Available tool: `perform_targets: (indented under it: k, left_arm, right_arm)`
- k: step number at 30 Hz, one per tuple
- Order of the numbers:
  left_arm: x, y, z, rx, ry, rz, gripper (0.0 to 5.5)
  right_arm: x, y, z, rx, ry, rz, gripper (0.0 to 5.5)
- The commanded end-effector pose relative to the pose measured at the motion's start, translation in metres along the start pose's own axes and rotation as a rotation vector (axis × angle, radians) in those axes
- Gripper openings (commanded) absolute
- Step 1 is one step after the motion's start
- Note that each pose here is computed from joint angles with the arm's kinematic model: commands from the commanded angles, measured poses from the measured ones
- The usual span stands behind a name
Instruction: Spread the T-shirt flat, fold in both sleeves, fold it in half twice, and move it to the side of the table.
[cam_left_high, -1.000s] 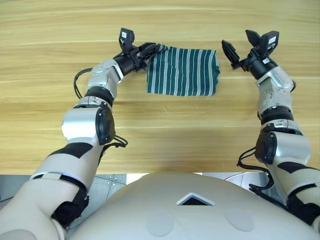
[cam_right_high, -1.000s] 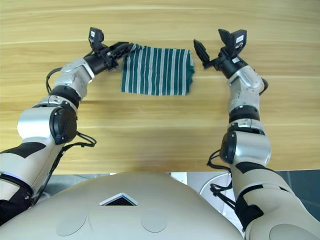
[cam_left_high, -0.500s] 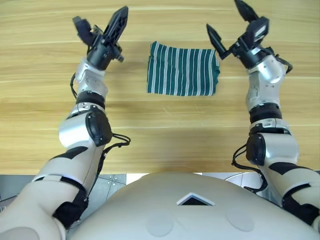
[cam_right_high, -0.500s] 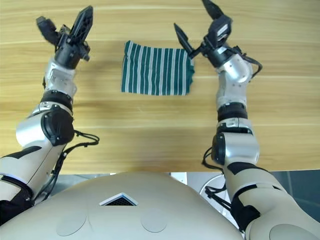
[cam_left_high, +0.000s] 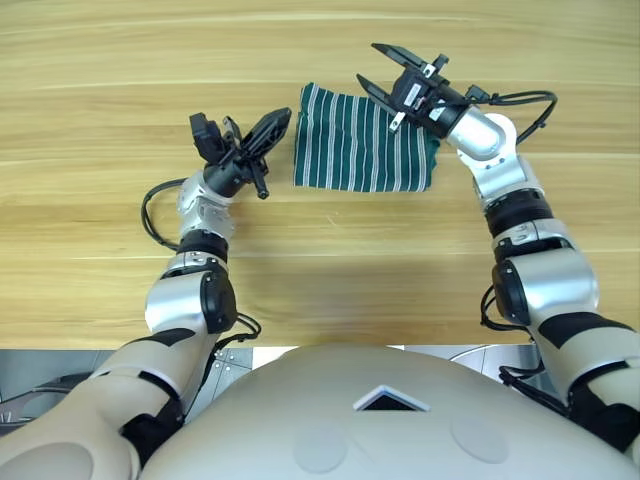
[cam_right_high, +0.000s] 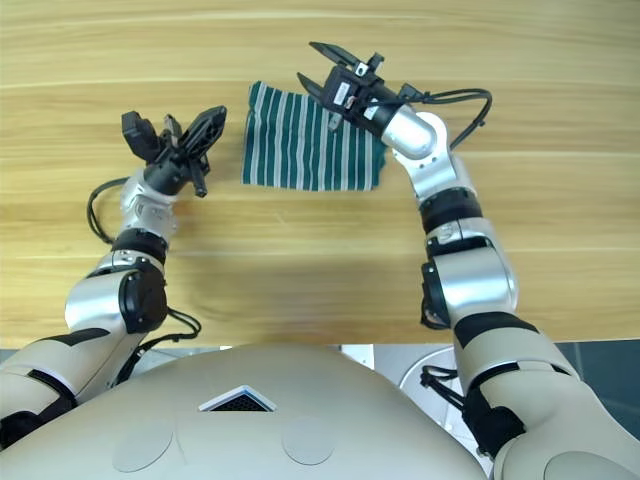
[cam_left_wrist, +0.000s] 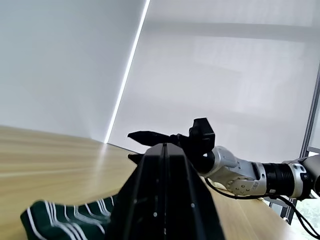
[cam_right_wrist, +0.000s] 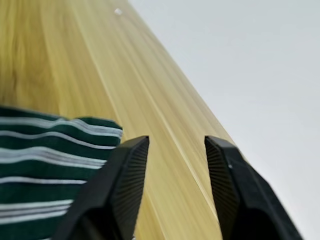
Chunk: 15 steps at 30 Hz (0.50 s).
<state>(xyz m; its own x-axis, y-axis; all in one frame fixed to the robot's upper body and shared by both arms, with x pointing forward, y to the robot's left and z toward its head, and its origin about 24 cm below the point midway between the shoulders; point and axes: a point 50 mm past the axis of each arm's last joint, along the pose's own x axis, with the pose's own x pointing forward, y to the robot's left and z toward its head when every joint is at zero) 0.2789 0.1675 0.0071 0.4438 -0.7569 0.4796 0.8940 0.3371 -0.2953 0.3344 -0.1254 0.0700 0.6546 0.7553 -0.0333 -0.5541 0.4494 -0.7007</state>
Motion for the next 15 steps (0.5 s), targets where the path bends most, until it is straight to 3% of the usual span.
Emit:
perform_targets:
  k: [1,8,15]
  left_arm:
    - [-0.001,0.002,-0.002,-0.014,0.008,0.025,0.0]
    - [-0.002,0.001,-0.014,-0.046,0.028,0.079,0.0]
    - [0.002,-0.001,-0.019,-0.059,0.043,0.082,0.0]
  right_arm:
    - [0.006,-0.008,0.008,-0.105,-0.009,0.053,1.27]
    - [0.003,-0.002,0.003,-0.242,0.071,0.276,0.08]
    - [0.003,0.01,-0.011,-0.344,0.22,0.543,0.03]
